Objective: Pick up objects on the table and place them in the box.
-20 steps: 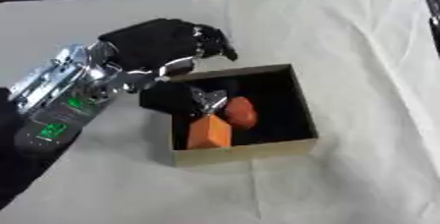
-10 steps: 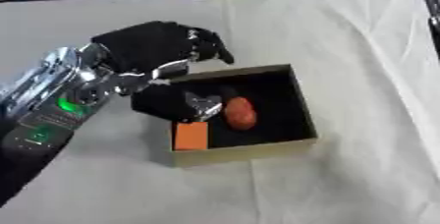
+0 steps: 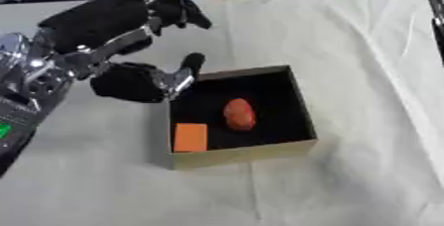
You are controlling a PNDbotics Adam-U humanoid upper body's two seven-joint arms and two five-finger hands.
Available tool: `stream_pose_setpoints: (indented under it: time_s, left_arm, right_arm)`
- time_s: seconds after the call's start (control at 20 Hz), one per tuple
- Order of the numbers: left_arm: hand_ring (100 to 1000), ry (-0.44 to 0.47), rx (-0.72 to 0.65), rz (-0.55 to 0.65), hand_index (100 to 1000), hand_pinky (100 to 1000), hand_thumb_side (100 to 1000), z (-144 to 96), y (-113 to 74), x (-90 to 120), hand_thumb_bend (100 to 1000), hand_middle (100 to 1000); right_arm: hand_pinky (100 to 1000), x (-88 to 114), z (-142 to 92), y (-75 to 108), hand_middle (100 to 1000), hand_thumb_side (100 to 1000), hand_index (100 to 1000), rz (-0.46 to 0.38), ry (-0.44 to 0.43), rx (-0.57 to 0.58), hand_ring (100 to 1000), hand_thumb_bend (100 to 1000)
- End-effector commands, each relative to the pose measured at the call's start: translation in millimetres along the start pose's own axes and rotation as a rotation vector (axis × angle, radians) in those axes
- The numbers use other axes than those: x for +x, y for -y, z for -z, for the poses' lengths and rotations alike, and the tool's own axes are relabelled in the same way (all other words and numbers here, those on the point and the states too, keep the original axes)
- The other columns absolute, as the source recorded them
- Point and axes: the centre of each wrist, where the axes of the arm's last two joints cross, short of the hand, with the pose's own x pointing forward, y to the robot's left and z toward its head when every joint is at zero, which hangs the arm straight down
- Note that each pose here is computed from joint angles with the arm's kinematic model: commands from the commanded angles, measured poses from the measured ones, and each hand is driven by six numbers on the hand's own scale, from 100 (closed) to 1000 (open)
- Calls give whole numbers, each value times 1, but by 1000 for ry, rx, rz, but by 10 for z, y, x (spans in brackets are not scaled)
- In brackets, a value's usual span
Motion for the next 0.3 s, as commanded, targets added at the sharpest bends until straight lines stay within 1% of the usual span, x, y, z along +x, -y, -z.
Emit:
stream_pose_setpoints:
  time_s: [0.05, 0.1, 0.25, 0.3]
  left_arm:
    - [746, -17, 131, -2, 867, 594, 741, -151, -189, -127, 100, 796]
    - [740, -24, 172, -19, 862, 590, 764, -197, -200, -169, 100, 796]
    - [732, -54, 300, -82, 860, 585, 768, -343, -212, -293, 100, 794]
    - [727, -65, 335, -101, 861, 584, 780, -389, -207, -327, 100, 793]
  right_arm:
    - [868, 104, 48, 210, 565, 806, 745, -13, 52, -53, 745, 139]
    - [868, 123, 40, 226, 567, 803, 745, -11, 60, -59, 746, 138]
    - [868, 180, 7, 269, 569, 800, 746, 1, 82, -76, 747, 129]
    - [870, 194, -6, 276, 571, 797, 746, 5, 86, -78, 749, 111]
